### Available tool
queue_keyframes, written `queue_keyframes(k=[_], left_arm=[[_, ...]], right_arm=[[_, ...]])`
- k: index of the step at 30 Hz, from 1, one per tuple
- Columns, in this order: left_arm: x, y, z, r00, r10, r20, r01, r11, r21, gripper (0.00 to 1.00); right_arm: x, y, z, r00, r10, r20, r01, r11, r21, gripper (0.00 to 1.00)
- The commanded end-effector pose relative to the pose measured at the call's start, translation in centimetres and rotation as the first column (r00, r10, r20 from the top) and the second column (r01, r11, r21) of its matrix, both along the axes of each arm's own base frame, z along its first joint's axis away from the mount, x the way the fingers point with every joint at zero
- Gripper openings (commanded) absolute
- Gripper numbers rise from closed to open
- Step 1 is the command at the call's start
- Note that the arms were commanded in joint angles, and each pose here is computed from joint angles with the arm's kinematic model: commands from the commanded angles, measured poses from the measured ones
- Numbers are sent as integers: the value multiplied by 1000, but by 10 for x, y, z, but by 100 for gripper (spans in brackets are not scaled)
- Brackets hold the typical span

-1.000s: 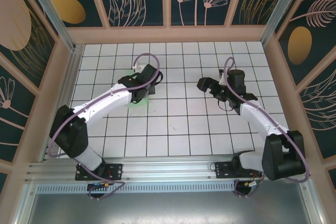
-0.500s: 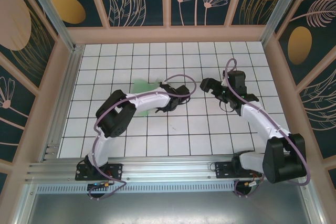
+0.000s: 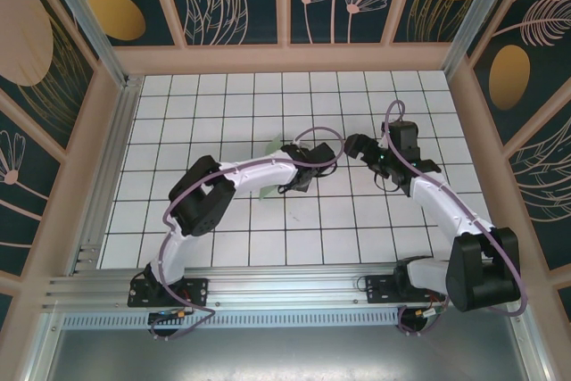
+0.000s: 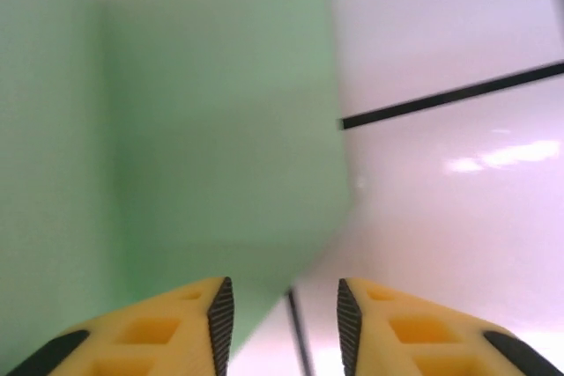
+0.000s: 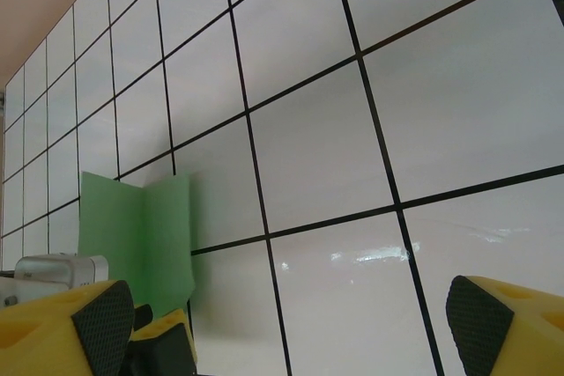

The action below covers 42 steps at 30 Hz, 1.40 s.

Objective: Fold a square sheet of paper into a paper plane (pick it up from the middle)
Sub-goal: Turn over the paper at the center of the table, then move the paper to the center of the table.

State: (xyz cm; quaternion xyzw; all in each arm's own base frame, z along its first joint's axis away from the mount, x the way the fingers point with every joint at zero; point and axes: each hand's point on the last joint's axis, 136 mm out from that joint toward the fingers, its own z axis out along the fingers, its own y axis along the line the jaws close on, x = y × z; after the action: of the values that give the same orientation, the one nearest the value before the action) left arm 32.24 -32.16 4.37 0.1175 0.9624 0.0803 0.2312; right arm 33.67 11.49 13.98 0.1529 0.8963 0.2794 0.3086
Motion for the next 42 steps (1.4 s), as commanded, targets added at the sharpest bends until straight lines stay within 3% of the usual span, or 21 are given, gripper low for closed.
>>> queue_keyframes(k=[1, 4, 8, 14, 22, 31, 42], left_arm=[[-4, -41, 64, 998, -63, 31, 70, 954, -290, 46], [-10, -55, 100, 993, -95, 66, 114, 892, -437, 55], [-16, -52, 134, 990, -91, 112, 137, 827, -545, 68], [-3, -1, 153, 993, 45, 111, 51, 684, -728, 83], [7, 96, 112, 952, 300, 53, -169, 666, -726, 96], [0, 122, 81, 941, 336, -36, -237, 582, -778, 98], [2, 138, 73, 931, 361, -51, -263, 568, -779, 99]], right_arm=[[3, -3, 13, 1000, -23, 20, 23, 1000, 15, 94], [0, 0, 11, 1000, -9, 8, 8, 999, 32, 94], [-9, 10, 4, 999, 23, -22, -21, 996, 90, 95], [-37, 55, -12, 985, 151, -80, -129, 965, 228, 94], [-71, 126, -44, 943, 274, -192, -215, 936, 280, 93], [-83, 185, -61, 897, 367, -245, -276, 899, 339, 87], [-84, 212, -76, 866, 408, -289, -294, 883, 366, 70]])
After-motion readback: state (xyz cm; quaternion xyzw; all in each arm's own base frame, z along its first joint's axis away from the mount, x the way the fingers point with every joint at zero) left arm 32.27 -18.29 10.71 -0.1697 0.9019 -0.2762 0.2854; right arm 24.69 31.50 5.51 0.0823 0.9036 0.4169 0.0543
